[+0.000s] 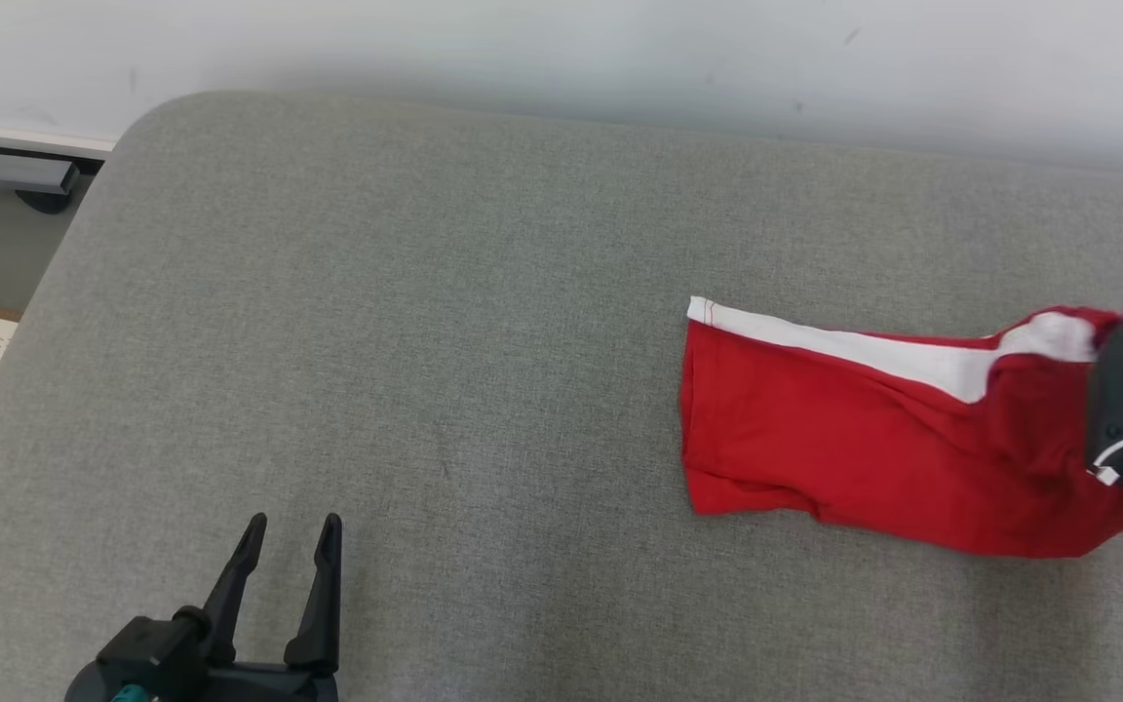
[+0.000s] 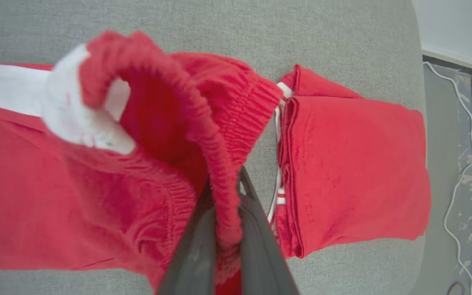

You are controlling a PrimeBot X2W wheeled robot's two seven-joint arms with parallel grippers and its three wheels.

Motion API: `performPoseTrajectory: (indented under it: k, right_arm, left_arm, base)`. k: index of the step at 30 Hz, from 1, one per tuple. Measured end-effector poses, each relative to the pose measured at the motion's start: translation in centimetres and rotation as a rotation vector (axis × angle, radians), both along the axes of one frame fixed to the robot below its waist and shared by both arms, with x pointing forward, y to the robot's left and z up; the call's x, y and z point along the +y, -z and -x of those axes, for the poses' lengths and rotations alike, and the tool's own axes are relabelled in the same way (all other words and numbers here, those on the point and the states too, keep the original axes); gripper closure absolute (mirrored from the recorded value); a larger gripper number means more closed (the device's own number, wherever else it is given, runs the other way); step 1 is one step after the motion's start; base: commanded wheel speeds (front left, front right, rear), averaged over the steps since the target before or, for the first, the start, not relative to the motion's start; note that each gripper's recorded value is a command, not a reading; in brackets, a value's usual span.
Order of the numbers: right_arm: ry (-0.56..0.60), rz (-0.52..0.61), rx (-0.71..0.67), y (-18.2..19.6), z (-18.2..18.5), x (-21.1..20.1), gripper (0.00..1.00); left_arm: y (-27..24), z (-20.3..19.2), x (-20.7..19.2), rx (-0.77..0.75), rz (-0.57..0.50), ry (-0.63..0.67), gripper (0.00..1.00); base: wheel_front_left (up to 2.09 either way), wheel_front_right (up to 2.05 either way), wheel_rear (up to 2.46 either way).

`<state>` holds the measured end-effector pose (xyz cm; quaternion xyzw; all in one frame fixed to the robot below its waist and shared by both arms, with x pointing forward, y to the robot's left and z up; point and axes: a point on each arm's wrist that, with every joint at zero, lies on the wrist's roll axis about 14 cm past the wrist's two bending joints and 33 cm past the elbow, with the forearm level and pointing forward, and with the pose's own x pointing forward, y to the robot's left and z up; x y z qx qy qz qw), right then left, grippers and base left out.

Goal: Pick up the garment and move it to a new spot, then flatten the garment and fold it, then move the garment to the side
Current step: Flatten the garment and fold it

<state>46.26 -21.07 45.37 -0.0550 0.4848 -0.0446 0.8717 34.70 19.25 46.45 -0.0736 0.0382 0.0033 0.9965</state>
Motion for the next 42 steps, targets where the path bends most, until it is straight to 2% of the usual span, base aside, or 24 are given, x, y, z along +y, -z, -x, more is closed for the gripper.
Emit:
performPoseTrajectory:
  k: [18,23,26,33,42]
  right_arm:
    - [-0.319,-0.126,-0.073,-2.8,-1.4,11.9,1.0]
    - [-0.387,-0.151,-0.072,-2.8,-1.5,14.5,1.0]
    - [-0.449,-0.204,-0.061,-2.6,-1.3,17.0,1.0]
    - [-0.509,-0.249,-0.049,-2.3,-1.5,19.8,1.0]
    - [-0.522,-0.275,-0.049,-1.6,-2.5,21.5,1.0]
  left_arm:
    - [-0.3,1.0,0.7,-0.012,0.01,-0.032,0.0]
    - [-0.4,1.5,1.0,-0.016,0.01,-0.045,0.0]
    - [-0.5,1.9,1.2,-0.017,0.011,-0.05,0.0]
    - [-0.6,2.7,1.7,-0.02,0.009,-0.071,0.0]
    - [-0.4,3.6,2.1,-0.014,0.013,-0.091,0.0]
  base:
    - [0.0,0.0,0.0]
    - [0.0,0.0,0.0]
    - [0.0,0.0,0.0]
    - [0.0,0.0,0.0]
    - [0.0,0.0,0.0]
